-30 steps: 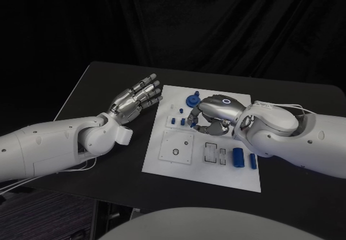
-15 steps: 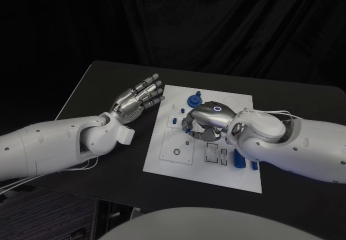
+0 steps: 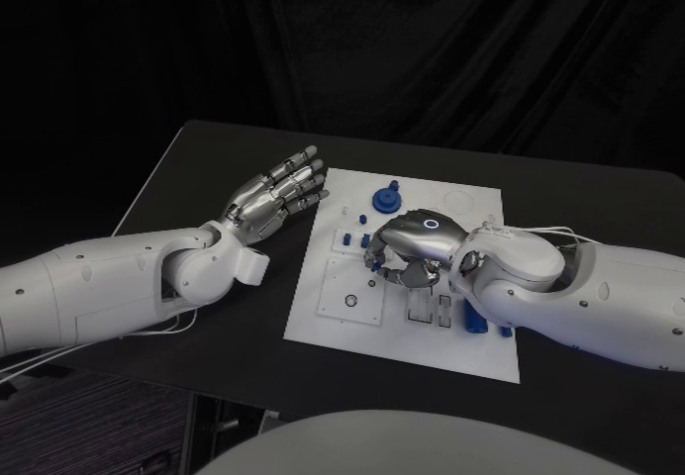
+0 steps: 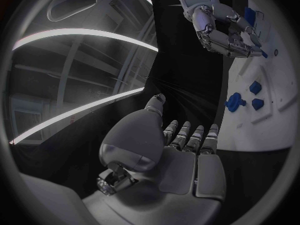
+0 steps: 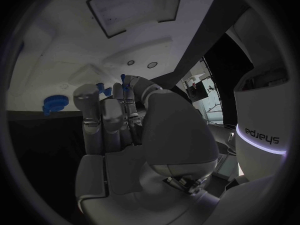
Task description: Assemble the parts on the task board
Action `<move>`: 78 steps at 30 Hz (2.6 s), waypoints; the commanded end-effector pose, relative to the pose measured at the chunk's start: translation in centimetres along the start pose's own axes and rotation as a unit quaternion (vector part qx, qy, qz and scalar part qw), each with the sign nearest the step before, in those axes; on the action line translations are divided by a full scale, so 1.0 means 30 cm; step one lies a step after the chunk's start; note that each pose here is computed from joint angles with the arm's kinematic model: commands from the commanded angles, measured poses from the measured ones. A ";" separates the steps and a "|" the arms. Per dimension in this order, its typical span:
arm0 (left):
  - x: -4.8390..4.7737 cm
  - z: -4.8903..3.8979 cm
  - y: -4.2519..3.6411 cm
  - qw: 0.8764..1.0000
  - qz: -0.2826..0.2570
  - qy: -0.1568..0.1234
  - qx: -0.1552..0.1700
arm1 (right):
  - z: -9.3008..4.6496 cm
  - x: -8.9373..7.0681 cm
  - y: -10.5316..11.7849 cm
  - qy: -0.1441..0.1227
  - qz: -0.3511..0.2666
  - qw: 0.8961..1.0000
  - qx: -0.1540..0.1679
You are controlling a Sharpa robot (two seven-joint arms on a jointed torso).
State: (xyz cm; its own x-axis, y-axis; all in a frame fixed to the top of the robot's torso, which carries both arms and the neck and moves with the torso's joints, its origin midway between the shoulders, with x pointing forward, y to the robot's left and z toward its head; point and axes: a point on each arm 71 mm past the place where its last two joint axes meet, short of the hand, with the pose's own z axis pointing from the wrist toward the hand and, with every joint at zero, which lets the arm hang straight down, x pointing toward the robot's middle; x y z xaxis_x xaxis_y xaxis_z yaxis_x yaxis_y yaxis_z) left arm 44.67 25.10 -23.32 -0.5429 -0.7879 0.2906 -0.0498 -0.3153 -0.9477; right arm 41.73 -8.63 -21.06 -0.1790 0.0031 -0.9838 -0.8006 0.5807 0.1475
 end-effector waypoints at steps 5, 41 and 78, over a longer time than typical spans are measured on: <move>0.003 0.003 -0.010 1.000 -0.004 0.005 0.027 | -0.005 0.017 -0.003 0.006 -0.002 1.000 0.012; 0.006 0.013 -0.001 1.000 -0.007 0.011 0.020 | -0.010 0.055 0.019 0.021 0.008 1.000 0.004; 0.005 0.020 0.008 1.000 -0.011 0.017 0.009 | 0.001 0.095 0.016 0.058 0.009 0.998 0.018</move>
State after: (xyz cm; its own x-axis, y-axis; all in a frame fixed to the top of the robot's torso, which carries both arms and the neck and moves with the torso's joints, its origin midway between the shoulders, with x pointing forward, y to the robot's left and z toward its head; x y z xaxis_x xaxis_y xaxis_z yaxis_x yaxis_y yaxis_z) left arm 45.16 24.75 -23.52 -0.5560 -0.7769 0.2955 -0.0539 -0.3211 -0.9455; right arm 40.81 -8.21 -23.43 -0.2483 -0.0521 -0.9673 -0.7900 0.5887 0.1711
